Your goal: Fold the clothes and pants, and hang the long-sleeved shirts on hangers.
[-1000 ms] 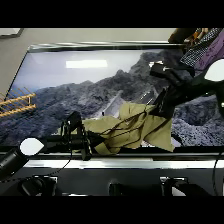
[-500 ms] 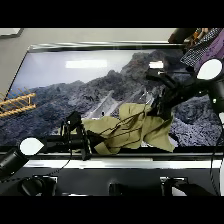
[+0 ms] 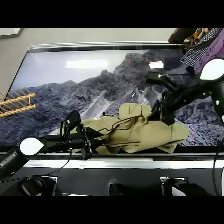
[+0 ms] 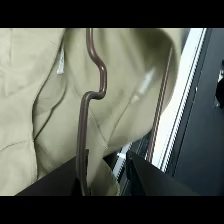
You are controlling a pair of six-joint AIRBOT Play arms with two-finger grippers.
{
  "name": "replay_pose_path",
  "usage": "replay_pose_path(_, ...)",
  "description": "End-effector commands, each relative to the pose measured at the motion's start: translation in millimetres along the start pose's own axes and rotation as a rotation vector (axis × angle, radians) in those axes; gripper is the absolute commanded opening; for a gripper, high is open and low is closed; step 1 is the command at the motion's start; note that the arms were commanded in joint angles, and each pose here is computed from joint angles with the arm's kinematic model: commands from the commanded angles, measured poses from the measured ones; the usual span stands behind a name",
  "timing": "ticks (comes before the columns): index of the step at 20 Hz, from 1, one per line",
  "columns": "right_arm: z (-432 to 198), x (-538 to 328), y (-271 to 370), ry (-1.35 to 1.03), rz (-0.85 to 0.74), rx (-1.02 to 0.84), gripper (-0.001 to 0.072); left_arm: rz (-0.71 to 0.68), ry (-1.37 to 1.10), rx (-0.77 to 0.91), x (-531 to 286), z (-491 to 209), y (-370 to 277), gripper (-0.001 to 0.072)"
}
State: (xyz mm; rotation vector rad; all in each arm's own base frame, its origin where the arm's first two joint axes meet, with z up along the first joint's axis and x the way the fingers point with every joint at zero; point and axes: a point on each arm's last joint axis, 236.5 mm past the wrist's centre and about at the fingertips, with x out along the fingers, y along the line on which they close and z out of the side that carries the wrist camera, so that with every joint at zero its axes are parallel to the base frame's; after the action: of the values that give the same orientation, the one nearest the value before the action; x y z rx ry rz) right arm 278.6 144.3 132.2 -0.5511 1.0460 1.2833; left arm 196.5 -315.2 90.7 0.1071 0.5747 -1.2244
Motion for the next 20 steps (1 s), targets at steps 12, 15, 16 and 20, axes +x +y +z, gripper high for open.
replay_pose_path(12, -7, -47, 19, 0.018, -0.227, -0.033, 0.0024, 0.290, -0.164, -0.601, -62, 6, 119, 0.0624)
replay_pose_path(15, -6, -49, 19, 0.009, -0.238, -0.017, 0.0024, 0.305, -0.182, -0.852, -83, -8, 136, 0.0642)
replay_pose_path(16, -6, -50, 19, 0.009, -0.240, -0.010, 0.0024, 0.279, -0.134, -0.854, -82, -17, 128, 0.0642)
replay_pose_path(20, -6, -50, 19, 0.004, -0.242, 0.022, 0.0025, 0.268, 0.084, -0.754, -61, -51, 95, 0.0642)
